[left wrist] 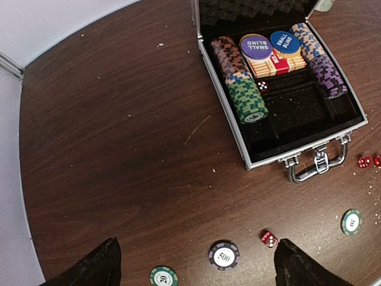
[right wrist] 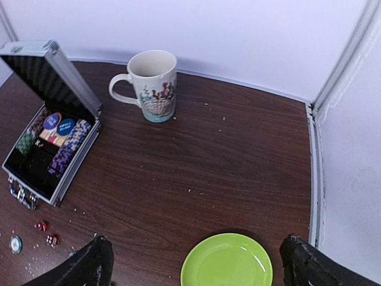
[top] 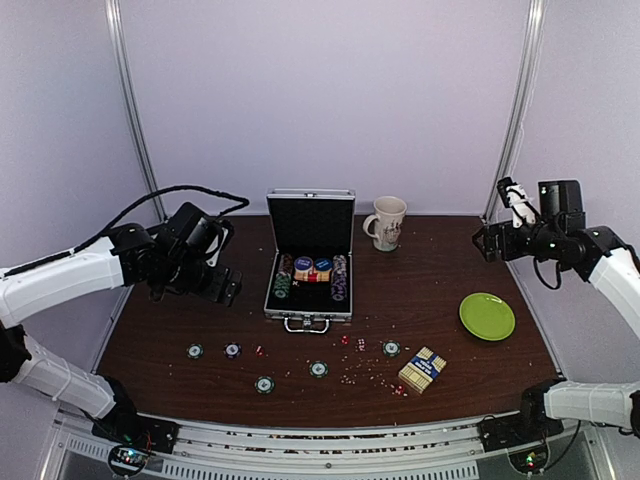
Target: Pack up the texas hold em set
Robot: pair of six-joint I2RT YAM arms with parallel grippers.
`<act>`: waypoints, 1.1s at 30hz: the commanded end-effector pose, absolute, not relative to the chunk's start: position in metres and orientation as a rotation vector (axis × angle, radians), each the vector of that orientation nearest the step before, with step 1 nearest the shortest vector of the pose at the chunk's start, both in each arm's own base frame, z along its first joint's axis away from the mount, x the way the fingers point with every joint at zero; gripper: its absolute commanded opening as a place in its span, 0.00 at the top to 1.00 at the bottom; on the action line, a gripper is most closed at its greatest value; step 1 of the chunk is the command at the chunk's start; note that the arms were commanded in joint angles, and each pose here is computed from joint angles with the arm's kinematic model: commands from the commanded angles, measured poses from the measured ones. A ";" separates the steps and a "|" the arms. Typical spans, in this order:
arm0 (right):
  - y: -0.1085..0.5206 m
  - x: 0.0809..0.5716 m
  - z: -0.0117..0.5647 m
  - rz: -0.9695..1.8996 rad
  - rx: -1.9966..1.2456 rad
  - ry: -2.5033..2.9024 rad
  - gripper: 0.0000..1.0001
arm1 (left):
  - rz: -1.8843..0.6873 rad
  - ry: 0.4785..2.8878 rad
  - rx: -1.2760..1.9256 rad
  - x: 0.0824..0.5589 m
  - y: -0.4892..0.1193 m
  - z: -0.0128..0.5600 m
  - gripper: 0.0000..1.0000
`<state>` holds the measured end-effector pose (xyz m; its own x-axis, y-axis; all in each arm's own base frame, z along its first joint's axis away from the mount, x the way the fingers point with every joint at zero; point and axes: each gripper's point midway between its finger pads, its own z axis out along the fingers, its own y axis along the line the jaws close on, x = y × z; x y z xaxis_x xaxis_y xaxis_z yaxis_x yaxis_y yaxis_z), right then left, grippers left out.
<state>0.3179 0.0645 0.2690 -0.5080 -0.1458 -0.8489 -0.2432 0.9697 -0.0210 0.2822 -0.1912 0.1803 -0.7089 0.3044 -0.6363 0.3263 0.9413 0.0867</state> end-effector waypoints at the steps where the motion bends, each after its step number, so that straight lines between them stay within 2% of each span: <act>1: 0.085 0.320 0.252 0.144 -0.529 2.102 0.04 | -0.125 2.452 0.417 0.276 -0.199 0.166 0.10; 3: 0.084 0.332 0.239 0.113 -0.580 2.192 0.09 | -0.124 2.469 0.405 0.271 -0.195 0.161 0.10; 5: 0.105 0.329 0.229 0.240 -0.721 2.267 0.16 | -0.112 2.478 0.407 0.265 -0.189 0.155 0.12; 8: 0.136 0.324 0.230 0.357 -0.875 2.272 0.18 | -0.138 2.484 0.431 0.256 -0.186 0.146 0.21; 11: 0.168 0.316 0.232 0.298 -1.066 2.214 0.19 | -0.184 2.529 0.454 0.246 -0.189 0.134 0.27; 14: 0.201 0.293 0.219 0.231 -1.328 2.163 0.19 | -0.267 2.592 0.485 0.233 -0.198 0.120 0.29; 18: 0.235 0.269 0.189 0.195 -1.534 2.171 0.19 | -0.255 2.648 0.452 0.225 -0.192 0.103 0.23; 20: 0.249 0.262 0.177 0.207 -1.589 2.203 0.19 | -0.244 2.661 0.433 0.223 -0.189 0.098 0.14; 22: 0.263 0.255 0.167 0.224 -1.651 2.234 0.18 | -0.275 2.665 0.439 0.221 -0.192 0.095 0.09; 27: 0.276 0.246 0.136 0.182 -1.785 2.338 0.24 | -0.379 2.654 0.477 0.218 -0.206 0.095 0.10; 33: 0.274 0.249 0.116 0.098 -1.795 2.403 0.29 | -0.410 2.654 0.491 0.218 -0.213 0.094 0.11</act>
<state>0.2487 0.2833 0.1154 -0.2575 -0.9436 -0.2084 -0.9647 0.2633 -0.0004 0.2150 -0.2005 0.0918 -0.8597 0.2863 -0.4230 0.3821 0.9100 -0.1607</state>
